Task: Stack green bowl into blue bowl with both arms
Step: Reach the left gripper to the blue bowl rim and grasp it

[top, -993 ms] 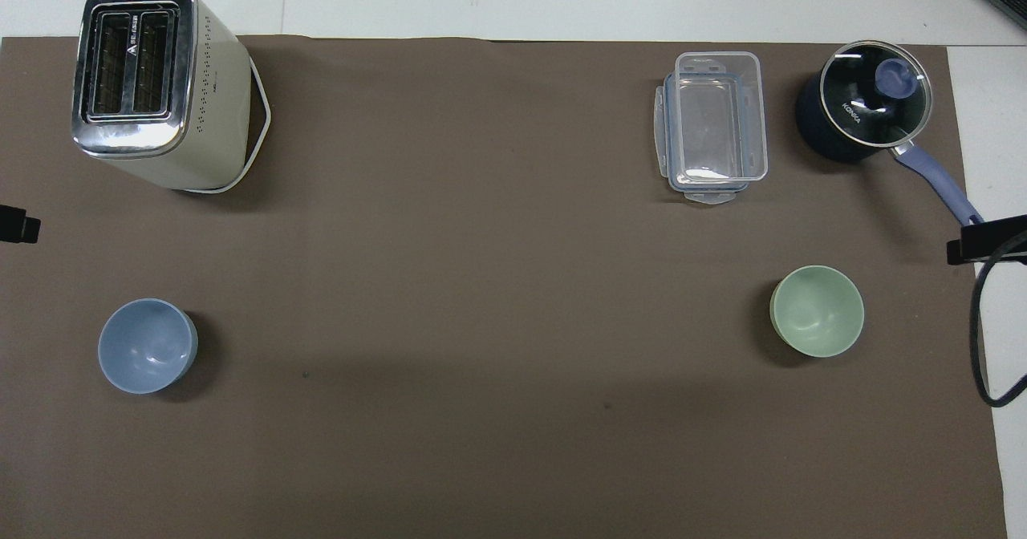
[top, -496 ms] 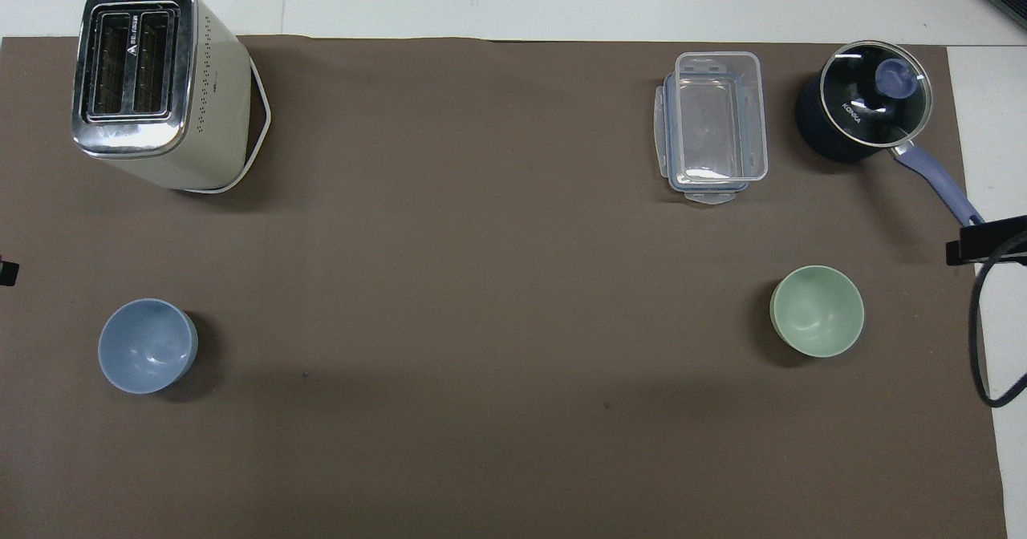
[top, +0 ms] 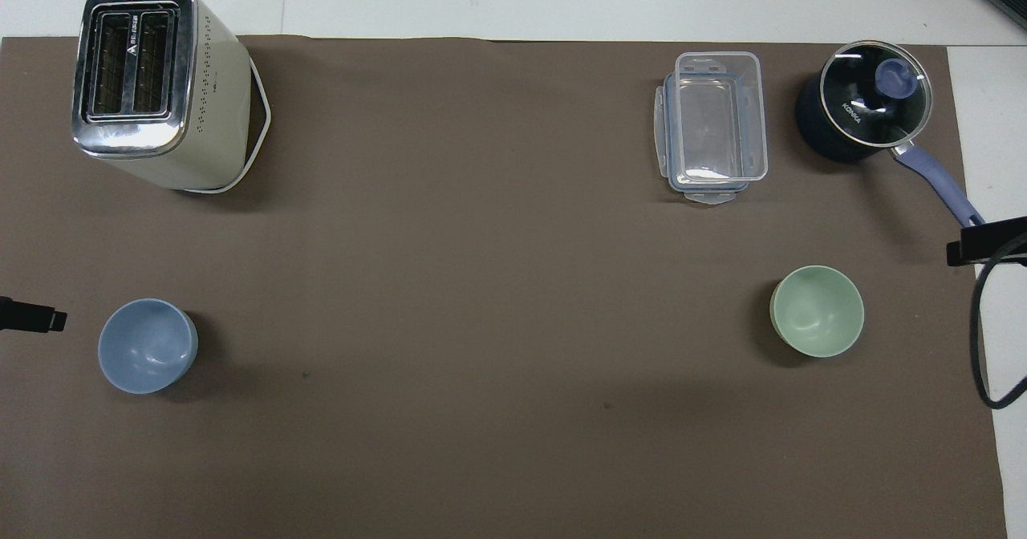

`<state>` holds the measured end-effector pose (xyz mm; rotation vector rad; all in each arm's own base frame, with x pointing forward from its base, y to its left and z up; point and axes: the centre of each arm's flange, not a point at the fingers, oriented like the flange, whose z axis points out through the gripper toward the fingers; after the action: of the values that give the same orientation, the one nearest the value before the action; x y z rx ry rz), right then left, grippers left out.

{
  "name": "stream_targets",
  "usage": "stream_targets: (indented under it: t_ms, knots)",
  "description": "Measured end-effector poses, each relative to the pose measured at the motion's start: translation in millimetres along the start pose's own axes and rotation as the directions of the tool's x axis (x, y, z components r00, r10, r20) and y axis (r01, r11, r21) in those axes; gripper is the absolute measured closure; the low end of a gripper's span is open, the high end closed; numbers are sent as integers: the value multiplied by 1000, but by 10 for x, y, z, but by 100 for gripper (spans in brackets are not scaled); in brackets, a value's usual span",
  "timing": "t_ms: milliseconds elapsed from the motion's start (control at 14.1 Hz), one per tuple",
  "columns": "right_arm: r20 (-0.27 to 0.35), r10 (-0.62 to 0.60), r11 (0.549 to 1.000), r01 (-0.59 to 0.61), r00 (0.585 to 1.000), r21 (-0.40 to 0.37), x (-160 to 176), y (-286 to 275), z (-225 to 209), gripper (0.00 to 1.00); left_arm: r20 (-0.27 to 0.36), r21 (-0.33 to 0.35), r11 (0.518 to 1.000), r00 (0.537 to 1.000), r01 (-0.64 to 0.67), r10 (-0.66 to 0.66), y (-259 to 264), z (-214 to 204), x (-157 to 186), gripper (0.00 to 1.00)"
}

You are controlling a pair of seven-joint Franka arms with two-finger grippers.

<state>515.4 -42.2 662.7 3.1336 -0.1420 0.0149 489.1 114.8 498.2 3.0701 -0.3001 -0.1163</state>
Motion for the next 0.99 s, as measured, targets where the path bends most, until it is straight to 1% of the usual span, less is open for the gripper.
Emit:
stream_targets:
  t_ms: [284,496,638,709,780,851,922,993]
  knots:
    - [0,0,1000,0,1000,0,-1,0,2,0,-3,-2,1000,1000,22,-22,-95,632,-139,0]
    - [2,1,1000,-1,1000,0,-1,4,11,0,-22,5,1000,999,27,-27,-196,1077,-240,0]
    - [4,1,1000,-1,1000,0,-1,6,20,0,-21,-7,999,999,50,-50,-261,1303,-279,2]
    - [5,1,1000,-1,1000,0,-2,6,23,0,-20,-18,998,998,60,-60,-293,1359,-286,7]
    - [6,1,1000,-1,1000,0,-2,6,26,0,-21,-24,997,997,68,-68,-321,1407,-282,7]
    - [6,1,1000,-1,1000,0,-3,6,28,0,-21,-27,997,997,71,-72,-336,1442,-274,12]
    - [6,1,1000,-1,1000,0,-3,6,30,0,-21,-28,997,997,74,-74,-344,1465,-266,12]
    - [6,1,1000,-1,1000,0,-4,7,29,0,-21,-28,997,997,74,-74,-348,1488,-260,20]
